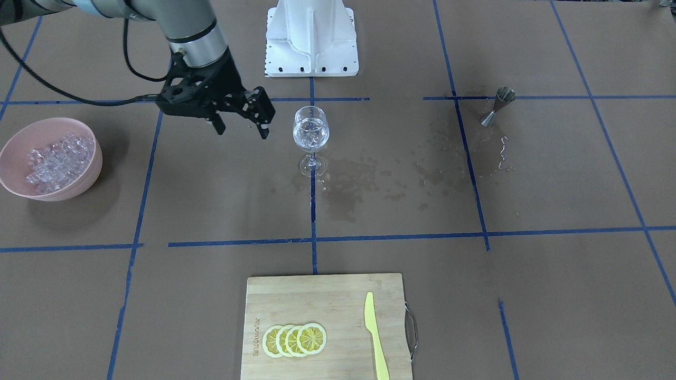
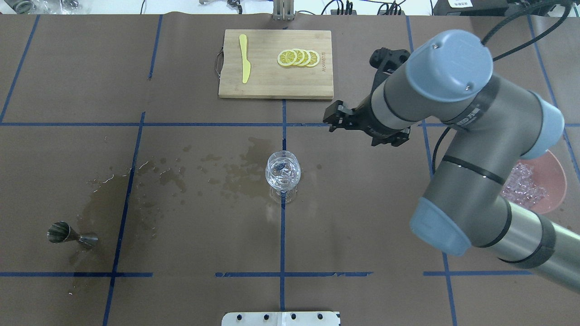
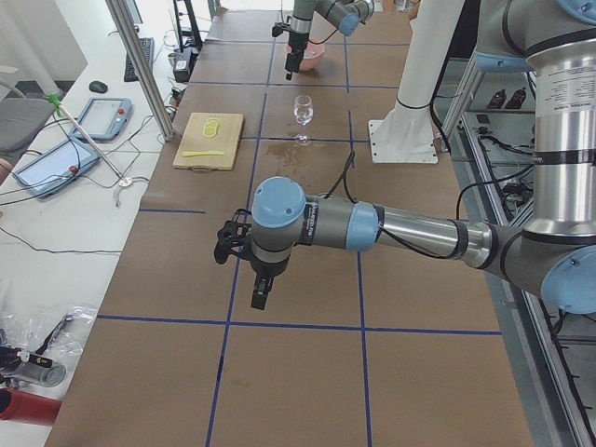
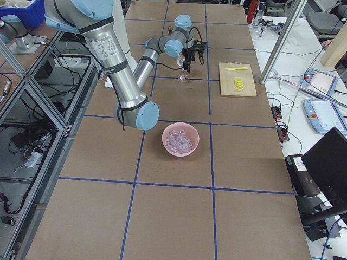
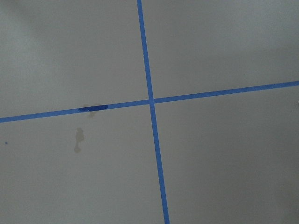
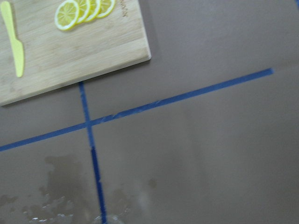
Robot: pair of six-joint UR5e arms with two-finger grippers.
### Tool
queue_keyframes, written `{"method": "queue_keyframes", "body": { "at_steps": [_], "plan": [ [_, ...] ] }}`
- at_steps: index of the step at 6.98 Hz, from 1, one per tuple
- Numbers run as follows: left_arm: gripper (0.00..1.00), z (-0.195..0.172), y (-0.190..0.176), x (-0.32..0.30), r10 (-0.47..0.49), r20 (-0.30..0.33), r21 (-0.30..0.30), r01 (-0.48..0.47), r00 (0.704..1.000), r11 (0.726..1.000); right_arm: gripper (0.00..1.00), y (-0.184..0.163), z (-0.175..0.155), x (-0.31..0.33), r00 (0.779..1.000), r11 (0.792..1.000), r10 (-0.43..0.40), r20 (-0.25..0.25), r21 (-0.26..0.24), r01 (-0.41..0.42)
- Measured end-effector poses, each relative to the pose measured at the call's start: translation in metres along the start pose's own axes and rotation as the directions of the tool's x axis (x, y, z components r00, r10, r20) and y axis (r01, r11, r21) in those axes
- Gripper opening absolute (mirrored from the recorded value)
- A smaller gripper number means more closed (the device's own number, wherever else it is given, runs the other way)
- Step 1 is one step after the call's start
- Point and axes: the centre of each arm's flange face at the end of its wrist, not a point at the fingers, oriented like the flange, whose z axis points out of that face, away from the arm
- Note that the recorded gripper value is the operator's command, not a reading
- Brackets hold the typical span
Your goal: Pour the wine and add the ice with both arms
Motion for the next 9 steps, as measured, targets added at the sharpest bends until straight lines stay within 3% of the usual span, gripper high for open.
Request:
{"method": "queue_keyframes", "body": {
  "at_steps": [3, 5, 8, 9],
  "plan": [
    [1.0, 0.005, -0.005, 0.001, 0.038, 0.004, 0.024, -0.038, 0.999, 0.999, 1.0, -0.093, -0.015, 0.143, 0.979, 0.986, -0.168, -0.114, -0.029, 0.166],
    [1.0, 0.026, -0.011, 0.023, 0.028, -0.009, -0.018, -0.028, 1.0, 0.999, 1.0, -0.142, -0.024, 0.228, 0.95, 0.965, -0.263, -0.167, -0.066, 0.255],
    [1.0, 0.036, -0.007, 0.029, -0.012, -0.014, -0.036, 0.011, 1.0, 0.999, 1.0, -0.186, -0.033, 0.345, 0.899, 0.929, -0.369, -0.237, -0.13, 0.347],
    [1.0, 0.04, -0.002, 0.024, -0.021, -0.013, -0.046, 0.021, 1.0, 0.999, 1.0, -0.191, -0.038, 0.375, 0.897, 0.927, -0.371, -0.24, -0.145, 0.345]
  ]
}}
